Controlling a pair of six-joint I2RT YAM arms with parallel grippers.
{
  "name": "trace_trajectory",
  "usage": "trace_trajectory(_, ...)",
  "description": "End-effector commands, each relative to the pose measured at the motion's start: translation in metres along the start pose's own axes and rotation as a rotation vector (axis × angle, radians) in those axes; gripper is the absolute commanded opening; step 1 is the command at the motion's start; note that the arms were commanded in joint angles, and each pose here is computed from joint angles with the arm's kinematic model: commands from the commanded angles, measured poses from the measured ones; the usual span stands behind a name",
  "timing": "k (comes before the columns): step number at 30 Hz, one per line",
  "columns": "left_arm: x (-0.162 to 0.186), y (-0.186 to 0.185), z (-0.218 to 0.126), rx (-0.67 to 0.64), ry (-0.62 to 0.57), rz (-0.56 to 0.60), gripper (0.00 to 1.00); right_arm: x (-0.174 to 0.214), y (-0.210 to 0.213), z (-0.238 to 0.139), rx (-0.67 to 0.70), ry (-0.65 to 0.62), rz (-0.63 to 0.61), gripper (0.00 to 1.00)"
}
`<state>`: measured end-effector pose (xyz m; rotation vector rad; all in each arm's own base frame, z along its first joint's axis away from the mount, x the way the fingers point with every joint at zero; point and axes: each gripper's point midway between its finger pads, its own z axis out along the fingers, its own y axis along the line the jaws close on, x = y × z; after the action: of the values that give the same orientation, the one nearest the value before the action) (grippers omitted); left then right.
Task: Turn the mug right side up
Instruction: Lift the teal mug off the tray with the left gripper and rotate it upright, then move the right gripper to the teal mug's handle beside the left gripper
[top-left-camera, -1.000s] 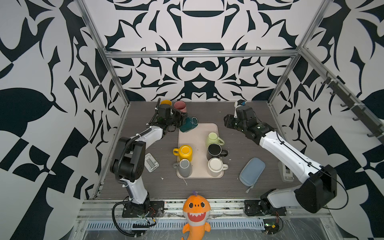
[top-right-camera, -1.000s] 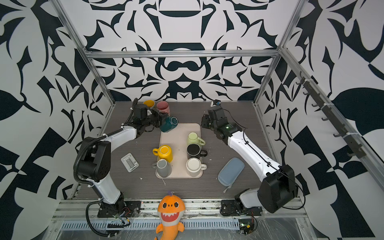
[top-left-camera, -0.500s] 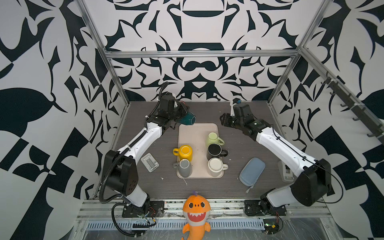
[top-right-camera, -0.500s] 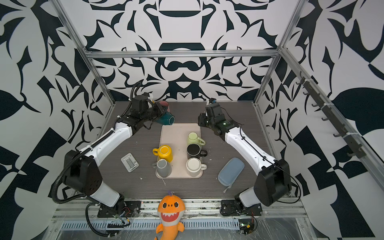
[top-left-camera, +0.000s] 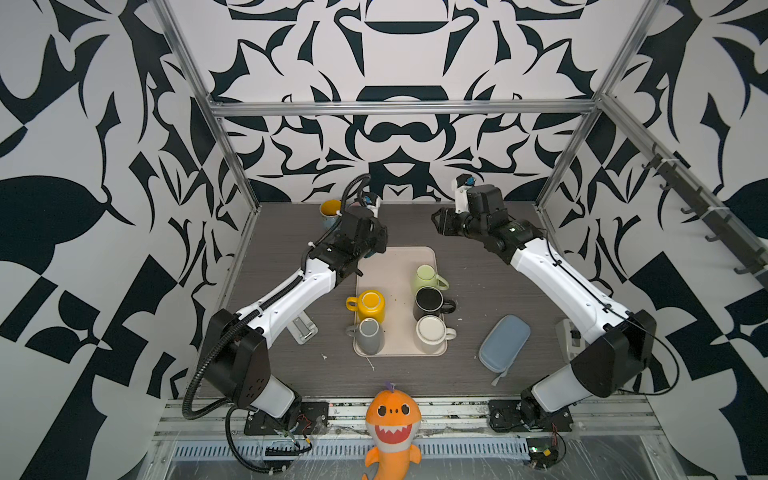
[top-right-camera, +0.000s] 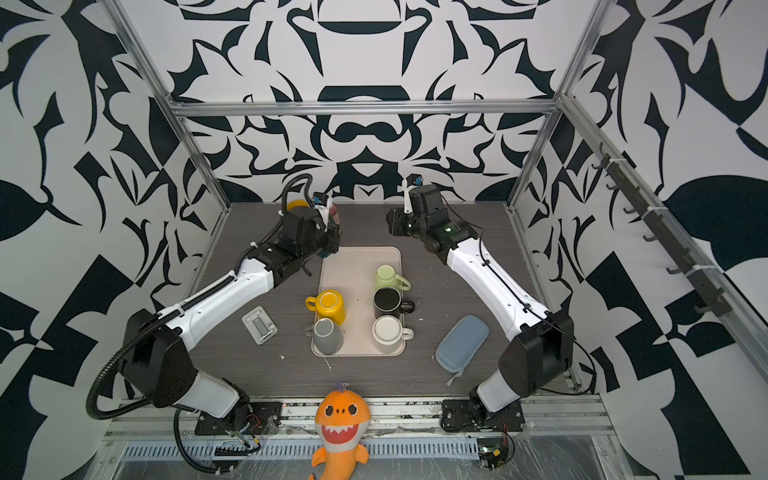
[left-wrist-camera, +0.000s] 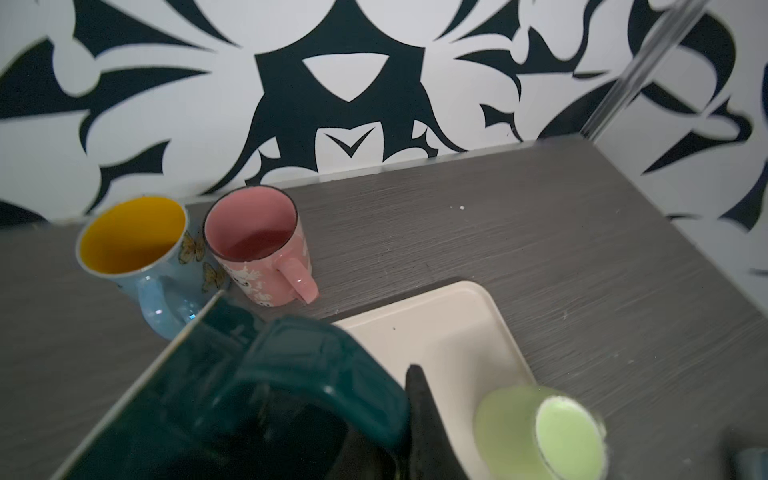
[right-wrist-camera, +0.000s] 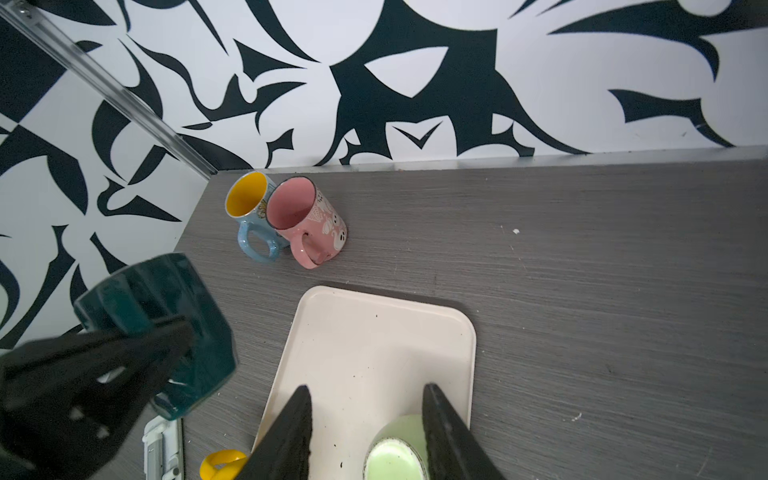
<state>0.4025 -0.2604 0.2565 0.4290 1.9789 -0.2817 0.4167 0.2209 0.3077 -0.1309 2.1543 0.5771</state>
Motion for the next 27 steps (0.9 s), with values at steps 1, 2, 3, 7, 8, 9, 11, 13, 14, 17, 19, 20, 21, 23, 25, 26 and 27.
trace_trajectory(1, -0.041, 0.001, -0.012, -0.141, -0.186, 0.287, 0.0, -0.023, 0.017, -0.016, -0.057, -0.045, -0.076, 0.47)
trace_trajectory(2, -0.041, -0.001, -0.012, -0.16, -0.204, 0.335, 0.0, -0.028, 0.02, -0.018, -0.063, -0.057, -0.087, 0.48)
trace_trajectory(3, -0.041, -0.003, -0.011, -0.174, -0.222, 0.387, 0.0, -0.033, 0.021, -0.021, -0.067, -0.068, -0.098, 0.48)
trace_trajectory(7, -0.04, -0.011, -0.012, -0.221, -0.287, 0.536, 0.0, -0.045, 0.031, -0.029, -0.104, -0.09, -0.148, 0.48)
trace_trajectory(8, -0.04, -0.012, -0.012, -0.231, -0.298, 0.566, 0.0, -0.047, 0.034, -0.03, -0.117, -0.088, -0.161, 0.49)
trace_trajectory(9, -0.04, -0.012, -0.012, -0.243, -0.311, 0.592, 0.0, -0.048, 0.038, -0.03, -0.131, -0.082, -0.173, 0.49)
trace_trajectory(11, -0.041, -0.013, -0.012, -0.265, -0.345, 0.644, 0.0, -0.048, 0.044, -0.029, -0.159, -0.066, -0.192, 0.5)
trace_trajectory(13, -0.039, -0.017, -0.012, -0.288, -0.386, 0.717, 0.0, -0.047, 0.049, -0.026, -0.191, -0.048, -0.208, 0.51)
trace_trajectory(14, -0.036, -0.02, -0.011, -0.294, -0.401, 0.766, 0.0, -0.044, 0.053, -0.024, -0.212, -0.033, -0.212, 0.52)
trace_trajectory(17, -0.032, -0.027, -0.008, -0.305, -0.439, 0.854, 0.0, -0.038, 0.063, -0.02, -0.277, 0.011, -0.223, 0.53)
trace_trajectory(19, -0.027, -0.031, -0.006, -0.294, -0.459, 0.892, 0.0, -0.035, 0.068, -0.018, -0.309, 0.037, -0.227, 0.54)
trace_trajectory(20, -0.025, -0.035, -0.006, -0.285, -0.474, 0.911, 0.0, -0.033, 0.07, -0.017, -0.319, 0.049, -0.23, 0.54)
trace_trajectory(21, -0.023, -0.037, -0.006, -0.277, -0.495, 0.923, 0.0, -0.031, 0.07, -0.016, -0.325, 0.06, -0.233, 0.54)
trace_trajectory(23, -0.022, -0.042, -0.006, -0.267, -0.532, 0.938, 0.0, -0.028, 0.072, -0.013, -0.334, 0.077, -0.234, 0.54)
trace_trajectory(25, -0.022, -0.045, -0.006, -0.263, -0.552, 0.948, 0.0, -0.022, 0.075, -0.012, -0.349, 0.1, -0.245, 0.54)
trace_trajectory(26, -0.021, -0.046, -0.004, -0.26, -0.555, 0.954, 0.0, -0.019, 0.077, -0.012, -0.351, 0.115, -0.259, 0.54)
trace_trajectory(27, -0.021, -0.047, -0.004, -0.258, -0.556, 0.957, 0.0, -0.015, 0.079, -0.011, -0.348, 0.129, -0.277, 0.55)
